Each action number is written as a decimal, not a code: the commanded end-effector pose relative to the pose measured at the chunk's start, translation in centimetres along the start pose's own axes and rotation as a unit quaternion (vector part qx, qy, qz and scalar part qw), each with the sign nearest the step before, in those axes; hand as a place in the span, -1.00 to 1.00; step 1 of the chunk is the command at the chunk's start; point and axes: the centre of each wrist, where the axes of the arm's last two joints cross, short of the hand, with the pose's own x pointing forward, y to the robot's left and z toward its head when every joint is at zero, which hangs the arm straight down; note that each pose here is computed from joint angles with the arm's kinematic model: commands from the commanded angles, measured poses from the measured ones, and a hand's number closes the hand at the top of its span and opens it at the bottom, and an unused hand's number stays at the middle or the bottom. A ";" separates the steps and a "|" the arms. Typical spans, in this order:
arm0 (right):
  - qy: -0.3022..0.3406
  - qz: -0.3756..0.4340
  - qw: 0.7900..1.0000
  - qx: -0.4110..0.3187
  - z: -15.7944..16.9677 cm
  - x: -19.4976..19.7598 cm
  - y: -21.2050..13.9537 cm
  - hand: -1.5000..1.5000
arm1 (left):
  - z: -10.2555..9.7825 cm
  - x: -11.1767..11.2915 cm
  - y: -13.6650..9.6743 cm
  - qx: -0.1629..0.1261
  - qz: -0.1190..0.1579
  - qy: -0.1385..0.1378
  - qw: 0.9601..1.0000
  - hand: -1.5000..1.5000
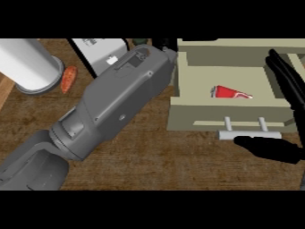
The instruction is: Pick up the can, place it into the drawer and close the drawer
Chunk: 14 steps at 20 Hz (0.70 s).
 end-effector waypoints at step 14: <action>0.001 0.188 0.978 0.095 -7.6 -4.9 11.9 -1.00 | -1.0 1.7 4.8 0.036 -0.017 -0.001 0.999 -1.00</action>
